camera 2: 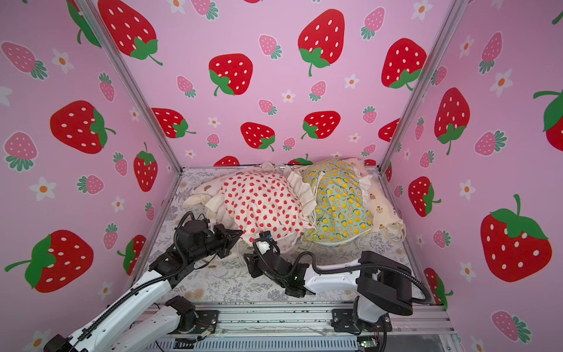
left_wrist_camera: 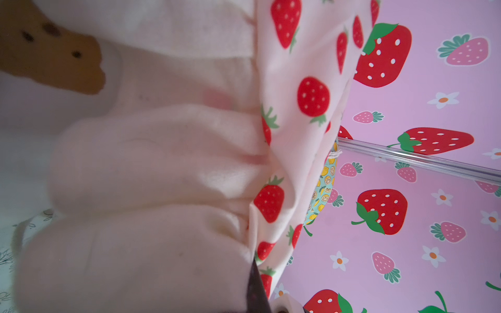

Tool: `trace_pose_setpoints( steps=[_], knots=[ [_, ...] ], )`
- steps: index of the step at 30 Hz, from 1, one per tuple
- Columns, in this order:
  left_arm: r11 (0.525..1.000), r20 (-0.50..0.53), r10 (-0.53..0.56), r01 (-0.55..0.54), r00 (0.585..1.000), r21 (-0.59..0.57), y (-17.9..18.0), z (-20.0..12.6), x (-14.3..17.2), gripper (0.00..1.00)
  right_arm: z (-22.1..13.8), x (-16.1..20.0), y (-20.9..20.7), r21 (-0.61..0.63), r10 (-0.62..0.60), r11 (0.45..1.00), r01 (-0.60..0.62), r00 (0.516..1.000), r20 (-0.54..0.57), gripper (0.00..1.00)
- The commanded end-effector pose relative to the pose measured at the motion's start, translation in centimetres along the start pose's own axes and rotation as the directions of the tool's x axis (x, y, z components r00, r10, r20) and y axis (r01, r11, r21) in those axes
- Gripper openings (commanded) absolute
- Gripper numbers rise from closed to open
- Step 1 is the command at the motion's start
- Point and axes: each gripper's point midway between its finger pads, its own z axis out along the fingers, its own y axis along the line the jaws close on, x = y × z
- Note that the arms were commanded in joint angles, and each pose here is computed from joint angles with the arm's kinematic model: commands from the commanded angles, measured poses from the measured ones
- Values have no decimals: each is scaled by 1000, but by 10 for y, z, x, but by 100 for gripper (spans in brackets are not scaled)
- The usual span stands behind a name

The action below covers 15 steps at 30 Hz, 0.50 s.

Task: Zip up pillowcases
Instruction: Zip the zipper on the pillowcase.

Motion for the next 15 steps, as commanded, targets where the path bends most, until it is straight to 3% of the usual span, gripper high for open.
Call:
trace_pose_setpoints(
  steps=[1, 8, 15],
  knots=[
    [999, -22, -4, 5, 1000, 49, -21, -3, 4, 0, -4, -23, 7, -45, 46, 998, -42, 994, 95, 46],
    [998, -31, -6, 8, 1000, 56, -23, -2, 5, 0, 1, -31, 10, -78, 48, 996, -39, 992, 116, 43],
    [998, -30, -1, 3, 1000, 59, -25, -3, 5, 0, 1, -26, -1, -35, 39, 999, -35, 993, 109, 38]
  ],
)
